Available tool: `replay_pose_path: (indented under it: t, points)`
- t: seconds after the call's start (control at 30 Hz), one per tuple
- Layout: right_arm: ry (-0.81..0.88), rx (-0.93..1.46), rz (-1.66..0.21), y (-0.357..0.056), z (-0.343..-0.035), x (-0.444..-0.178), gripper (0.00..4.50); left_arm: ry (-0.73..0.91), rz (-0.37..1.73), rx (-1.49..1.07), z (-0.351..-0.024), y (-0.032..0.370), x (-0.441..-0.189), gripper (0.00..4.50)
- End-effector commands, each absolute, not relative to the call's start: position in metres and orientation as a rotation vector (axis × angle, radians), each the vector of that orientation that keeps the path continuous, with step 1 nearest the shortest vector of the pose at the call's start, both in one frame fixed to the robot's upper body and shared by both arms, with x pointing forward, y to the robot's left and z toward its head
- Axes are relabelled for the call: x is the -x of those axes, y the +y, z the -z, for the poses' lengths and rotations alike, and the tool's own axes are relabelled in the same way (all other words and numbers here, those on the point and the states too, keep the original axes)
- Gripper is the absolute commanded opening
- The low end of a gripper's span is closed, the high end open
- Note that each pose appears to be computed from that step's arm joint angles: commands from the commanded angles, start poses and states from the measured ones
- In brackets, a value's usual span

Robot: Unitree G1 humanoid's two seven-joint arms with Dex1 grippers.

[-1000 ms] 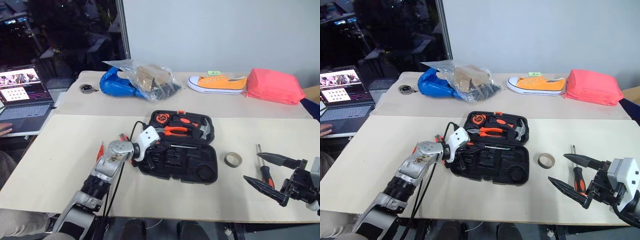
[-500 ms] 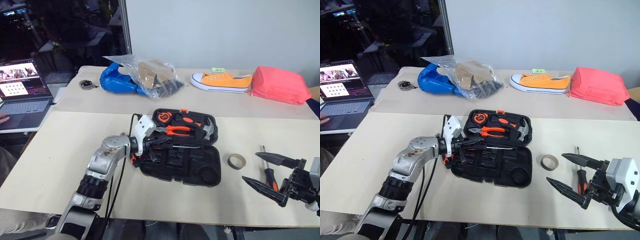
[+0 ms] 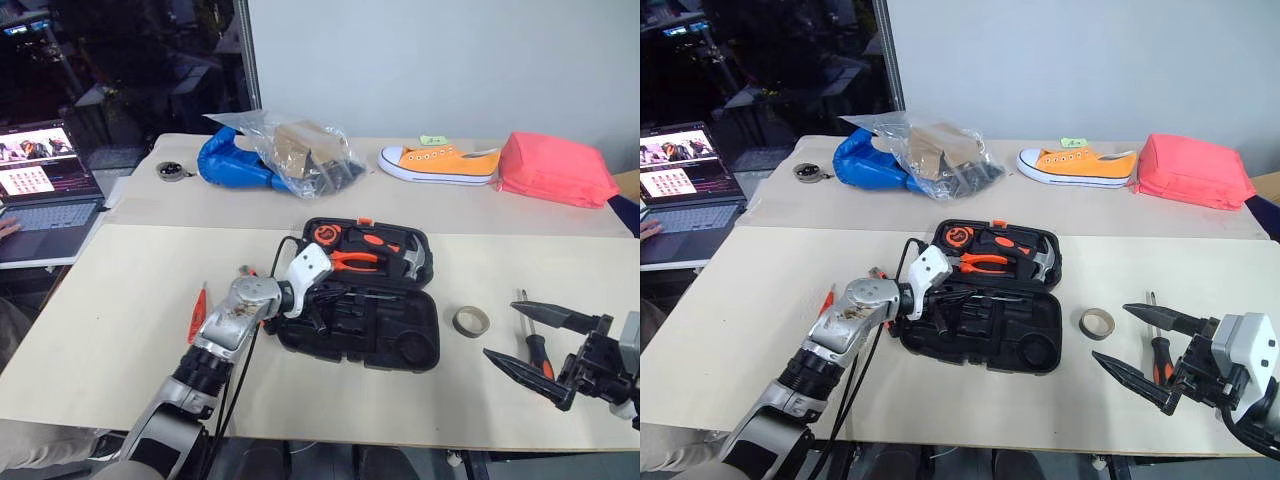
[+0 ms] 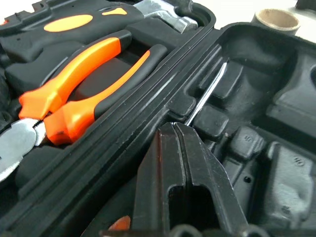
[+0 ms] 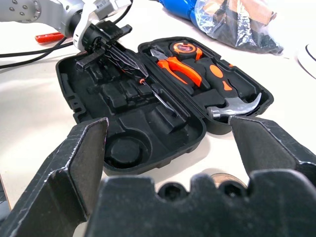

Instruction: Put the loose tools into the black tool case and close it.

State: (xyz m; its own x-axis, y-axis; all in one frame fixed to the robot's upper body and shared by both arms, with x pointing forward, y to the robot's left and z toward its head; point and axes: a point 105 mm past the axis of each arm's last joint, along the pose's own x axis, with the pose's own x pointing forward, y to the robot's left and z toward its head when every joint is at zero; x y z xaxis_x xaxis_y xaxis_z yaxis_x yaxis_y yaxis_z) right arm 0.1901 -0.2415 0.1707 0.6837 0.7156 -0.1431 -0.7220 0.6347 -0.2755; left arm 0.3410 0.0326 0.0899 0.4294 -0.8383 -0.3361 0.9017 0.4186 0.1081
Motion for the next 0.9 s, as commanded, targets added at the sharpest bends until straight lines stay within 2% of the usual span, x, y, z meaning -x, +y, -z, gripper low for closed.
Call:
replay_pose_path:
  t: [0.03, 0.17, 0.37, 0.53, 0.57, 0.67, 0.9]
  points:
    - [-0.005, 0.353, -0.832, -0.238, -0.180, -0.189, 4.50, 0.366, 1.070, -0.302, -0.064, 0.044, -0.342, 0.03]
    - [-0.004, 0.352, -0.832, -0.237, -0.180, -0.190, 4.50, 0.347, 1.080, -0.274, -0.065, 0.045, -0.343, 0.03]
    - [-0.018, 0.332, -0.711, -0.247, -0.182, -0.204, 4.50, 0.012, 1.092, -0.080, -0.134, 0.043, -0.339, 0.03]
    - [0.099, 0.382, -0.598, -0.260, -0.169, -0.215, 4.50, -0.053, 1.195, 0.009, -0.165, 0.059, -0.312, 0.03]
    - [0.141, 0.409, -0.566, -0.265, -0.166, -0.217, 4.50, -0.060, 1.215, 0.014, -0.170, 0.062, -0.306, 0.53]
    - [0.281, 0.471, -0.475, -0.281, -0.160, -0.220, 4.50, -0.065, 1.302, -0.009, -0.185, 0.070, -0.284, 1.44]
    - [0.555, 0.338, -0.274, -0.321, -0.147, -0.211, 4.50, -0.013, 1.481, -0.084, -0.207, 0.081, -0.240, 3.97]
